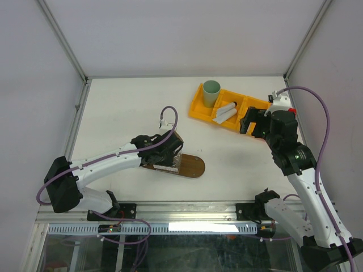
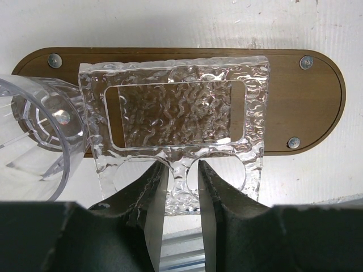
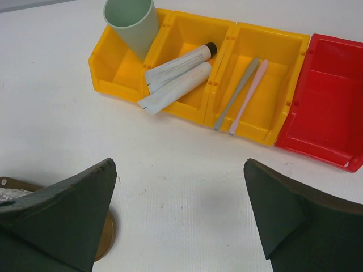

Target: Prepare toiletry sets of a toothbrush and toothpaste on the tray

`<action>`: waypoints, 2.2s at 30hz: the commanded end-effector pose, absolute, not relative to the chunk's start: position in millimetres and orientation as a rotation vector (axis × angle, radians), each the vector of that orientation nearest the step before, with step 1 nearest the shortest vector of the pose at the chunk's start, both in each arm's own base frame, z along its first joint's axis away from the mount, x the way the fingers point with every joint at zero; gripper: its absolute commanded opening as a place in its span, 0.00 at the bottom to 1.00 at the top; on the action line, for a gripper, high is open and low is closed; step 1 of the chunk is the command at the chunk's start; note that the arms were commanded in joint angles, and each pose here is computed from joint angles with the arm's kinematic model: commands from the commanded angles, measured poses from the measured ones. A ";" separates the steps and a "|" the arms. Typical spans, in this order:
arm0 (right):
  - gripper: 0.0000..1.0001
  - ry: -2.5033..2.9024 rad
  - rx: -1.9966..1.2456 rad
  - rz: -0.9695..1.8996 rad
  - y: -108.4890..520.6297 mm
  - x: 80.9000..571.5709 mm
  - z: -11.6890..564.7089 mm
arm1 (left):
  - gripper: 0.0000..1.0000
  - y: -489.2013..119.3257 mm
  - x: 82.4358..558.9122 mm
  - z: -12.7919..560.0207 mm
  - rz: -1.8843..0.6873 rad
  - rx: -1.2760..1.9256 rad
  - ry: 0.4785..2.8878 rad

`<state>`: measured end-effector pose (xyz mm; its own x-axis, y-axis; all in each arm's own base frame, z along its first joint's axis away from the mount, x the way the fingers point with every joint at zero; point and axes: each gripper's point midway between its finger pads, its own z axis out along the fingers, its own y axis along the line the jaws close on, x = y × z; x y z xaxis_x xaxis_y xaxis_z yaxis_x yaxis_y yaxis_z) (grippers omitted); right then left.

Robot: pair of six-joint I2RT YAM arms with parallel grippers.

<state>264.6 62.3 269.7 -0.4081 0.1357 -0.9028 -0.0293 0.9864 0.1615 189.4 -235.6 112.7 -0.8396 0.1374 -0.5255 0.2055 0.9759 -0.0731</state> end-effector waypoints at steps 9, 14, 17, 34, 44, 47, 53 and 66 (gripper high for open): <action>0.99 1.916 0.072 0.185 63.2 271.2 285.9 | 0.26 -242.6 205.1 130.2 -0.219 0.215 2.502; 0.99 1.917 0.072 0.185 63.3 271.4 285.7 | 0.24 -241.8 204.6 130.2 -0.215 0.256 2.497; 0.99 1.918 0.070 0.186 63.6 271.5 285.7 | 0.22 -239.8 203.9 128.4 -0.213 0.291 2.486; 0.99 1.919 0.068 0.189 63.9 271.0 285.3 | 0.30 -238.0 201.1 124.4 -0.203 0.219 2.520; 0.99 1.921 0.067 0.189 64.3 271.2 284.4 | 0.39 -244.5 201.9 139.7 -0.265 0.204 2.498; 0.99 1.922 0.068 0.188 64.1 271.4 283.9 | 0.40 -245.7 202.0 146.6 -0.288 0.195 2.485; 0.99 1.921 0.068 0.190 64.4 271.2 284.4 | 0.44 -246.4 201.3 161.2 -0.327 0.183 2.464; 0.99 1.956 0.062 0.198 68.8 275.7 275.1 | 0.75 -257.1 218.5 286.8 -0.461 0.315 2.204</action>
<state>266.9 63.8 267.1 -0.4172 0.1333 -0.8990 -0.0310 0.9865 0.1607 204.0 -253.5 203.7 -0.7438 0.1028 -0.6604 0.2893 0.9402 -0.1796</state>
